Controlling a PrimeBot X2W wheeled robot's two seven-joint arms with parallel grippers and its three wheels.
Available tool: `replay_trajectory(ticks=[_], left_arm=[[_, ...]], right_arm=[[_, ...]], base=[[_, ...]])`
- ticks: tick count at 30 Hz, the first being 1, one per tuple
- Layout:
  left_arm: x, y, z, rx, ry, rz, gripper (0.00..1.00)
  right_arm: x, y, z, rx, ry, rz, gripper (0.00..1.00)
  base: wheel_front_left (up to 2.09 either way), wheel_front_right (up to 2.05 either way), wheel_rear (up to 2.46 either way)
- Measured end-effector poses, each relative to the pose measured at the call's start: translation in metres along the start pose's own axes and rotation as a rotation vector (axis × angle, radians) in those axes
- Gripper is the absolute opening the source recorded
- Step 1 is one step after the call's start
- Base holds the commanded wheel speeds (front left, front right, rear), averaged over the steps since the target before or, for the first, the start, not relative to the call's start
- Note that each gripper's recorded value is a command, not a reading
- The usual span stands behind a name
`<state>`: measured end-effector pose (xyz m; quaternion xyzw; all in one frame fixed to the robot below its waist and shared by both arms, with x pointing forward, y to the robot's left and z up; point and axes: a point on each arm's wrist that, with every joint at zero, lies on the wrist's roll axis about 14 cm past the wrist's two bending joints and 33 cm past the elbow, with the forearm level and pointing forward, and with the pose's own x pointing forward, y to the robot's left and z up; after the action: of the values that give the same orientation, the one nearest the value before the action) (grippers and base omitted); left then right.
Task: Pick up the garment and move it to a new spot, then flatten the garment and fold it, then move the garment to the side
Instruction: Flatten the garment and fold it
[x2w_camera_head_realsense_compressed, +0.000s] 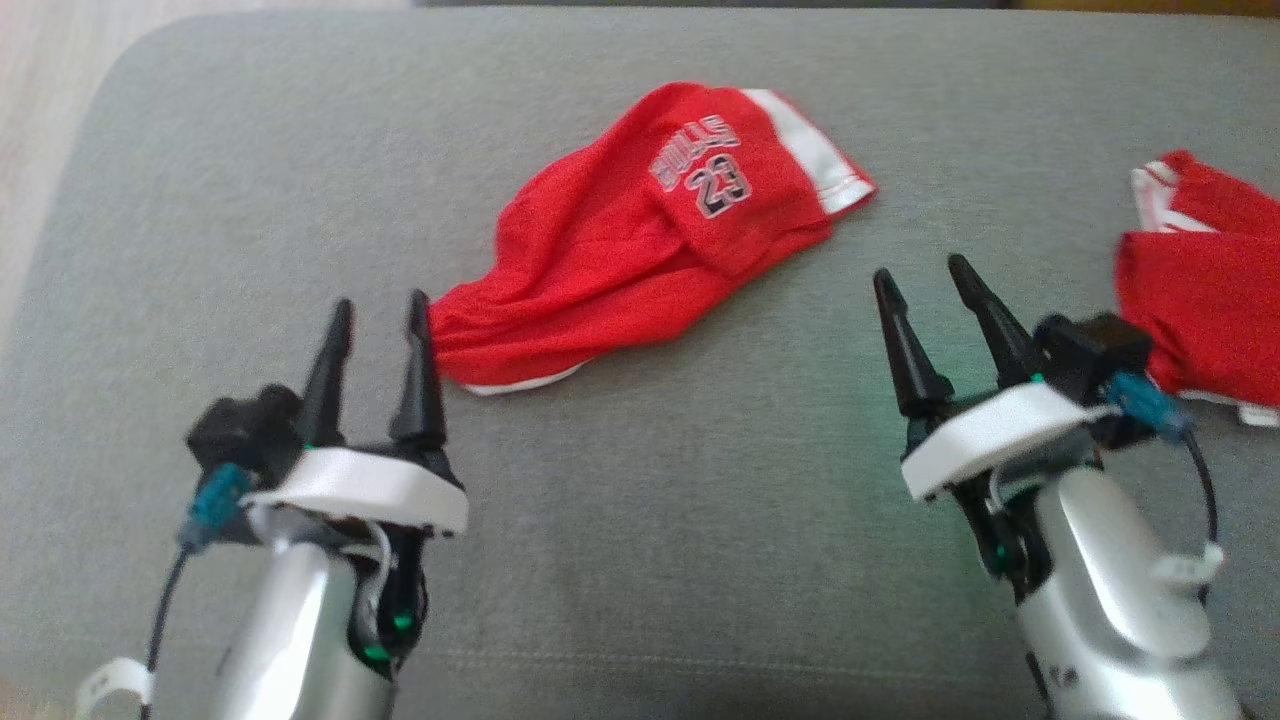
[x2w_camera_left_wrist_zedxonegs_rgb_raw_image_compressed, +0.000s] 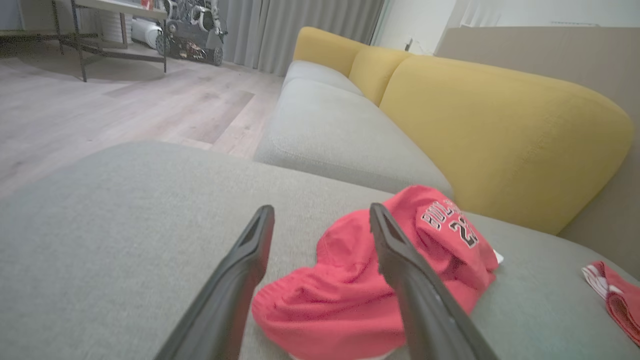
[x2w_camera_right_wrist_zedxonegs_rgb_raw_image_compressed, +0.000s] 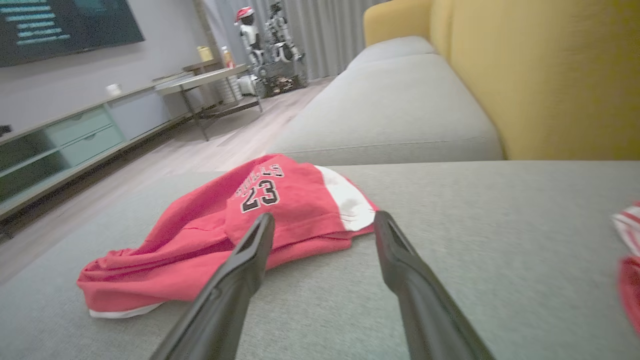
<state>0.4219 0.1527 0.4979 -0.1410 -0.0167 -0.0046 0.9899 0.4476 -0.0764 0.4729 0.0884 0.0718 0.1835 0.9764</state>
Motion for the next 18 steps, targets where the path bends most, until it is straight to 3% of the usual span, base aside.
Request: replay_trajectory(ticks=[8, 18], left_arm=[[-0.019, 0.014, -0.014, -0.037, 0.048, 0.049, 1.00], [-0.034, 0.047, -0.014, -0.029, 0.060, 0.172, 1.00]], right_arm=[[0.062, 0.026, -0.008, -0.057, 0.116, 0.146, 1.00], [0.112, 0.034, -0.063, -0.135, 0.332, 0.226, 1.00]], base=[[0.00, 0.00, 0.00], [0.00, 0.00, 0.00]])
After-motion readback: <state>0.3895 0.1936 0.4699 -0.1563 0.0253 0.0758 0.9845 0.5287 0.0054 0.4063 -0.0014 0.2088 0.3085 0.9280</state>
